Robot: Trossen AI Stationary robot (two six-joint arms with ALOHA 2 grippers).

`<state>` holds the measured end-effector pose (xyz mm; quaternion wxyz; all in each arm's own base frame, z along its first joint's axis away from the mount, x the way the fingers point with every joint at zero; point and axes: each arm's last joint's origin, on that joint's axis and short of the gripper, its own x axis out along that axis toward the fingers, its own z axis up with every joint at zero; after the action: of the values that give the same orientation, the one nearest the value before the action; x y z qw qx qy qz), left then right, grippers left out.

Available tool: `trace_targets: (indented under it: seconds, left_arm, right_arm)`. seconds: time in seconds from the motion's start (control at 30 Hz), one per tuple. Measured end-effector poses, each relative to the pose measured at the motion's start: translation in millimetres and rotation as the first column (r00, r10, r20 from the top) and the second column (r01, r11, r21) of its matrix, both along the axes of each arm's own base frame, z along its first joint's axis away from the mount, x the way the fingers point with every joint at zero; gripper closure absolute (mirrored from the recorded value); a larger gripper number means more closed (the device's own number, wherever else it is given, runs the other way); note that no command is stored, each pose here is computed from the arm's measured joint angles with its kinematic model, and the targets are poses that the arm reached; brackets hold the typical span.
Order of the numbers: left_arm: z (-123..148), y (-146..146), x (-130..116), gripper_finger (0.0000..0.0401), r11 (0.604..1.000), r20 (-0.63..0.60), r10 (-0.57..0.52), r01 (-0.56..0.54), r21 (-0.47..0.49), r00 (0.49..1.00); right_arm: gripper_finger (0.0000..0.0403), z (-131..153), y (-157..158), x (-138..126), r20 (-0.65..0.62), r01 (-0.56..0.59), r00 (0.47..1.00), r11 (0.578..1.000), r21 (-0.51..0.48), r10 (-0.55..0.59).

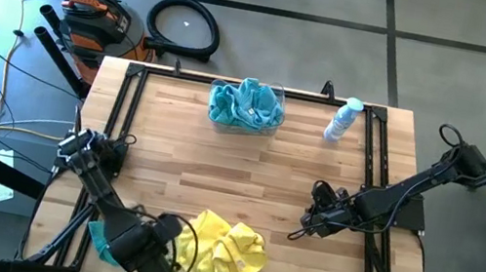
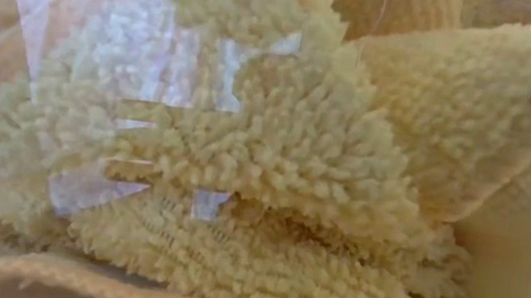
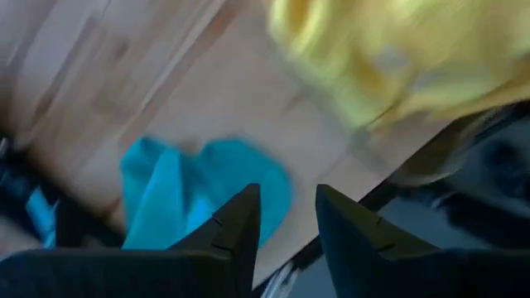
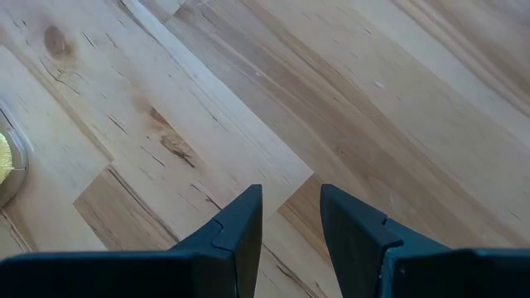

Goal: Sort microfiber towel by color & place in baskets
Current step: Put the blue microfiber towel into the top transparent bin

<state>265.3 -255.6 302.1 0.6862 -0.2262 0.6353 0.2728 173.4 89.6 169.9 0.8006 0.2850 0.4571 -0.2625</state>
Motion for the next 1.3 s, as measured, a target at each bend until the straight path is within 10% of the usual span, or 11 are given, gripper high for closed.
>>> trace_targets:
  seconds: [0.6, 1.13, 1.3]
  left_arm:
    - [-94, -10, -48, 0.0201, 0.985, -0.180, 0.078, -0.103, -0.138, 0.981]
    - [-168, 8, -88, 0.0202, 0.936, -0.290, 0.119, -0.205, -0.287, 0.949]
    - [-174, 10, -89, 0.0256, 0.927, -0.283, 0.100, -0.193, -0.322, 0.954]
  right_arm:
    - [0.0285, 0, 1, 1, 0.009, -0.010, 1.000, 1.000, -0.001, 0.010]
    - [0.0285, 1, 1, 1, 0.014, -0.007, 1.000, 1.000, 0.007, 0.007]
    - [0.0285, 1, 1, 1, 0.014, -0.007, 1.000, 1.000, 0.007, 0.007]
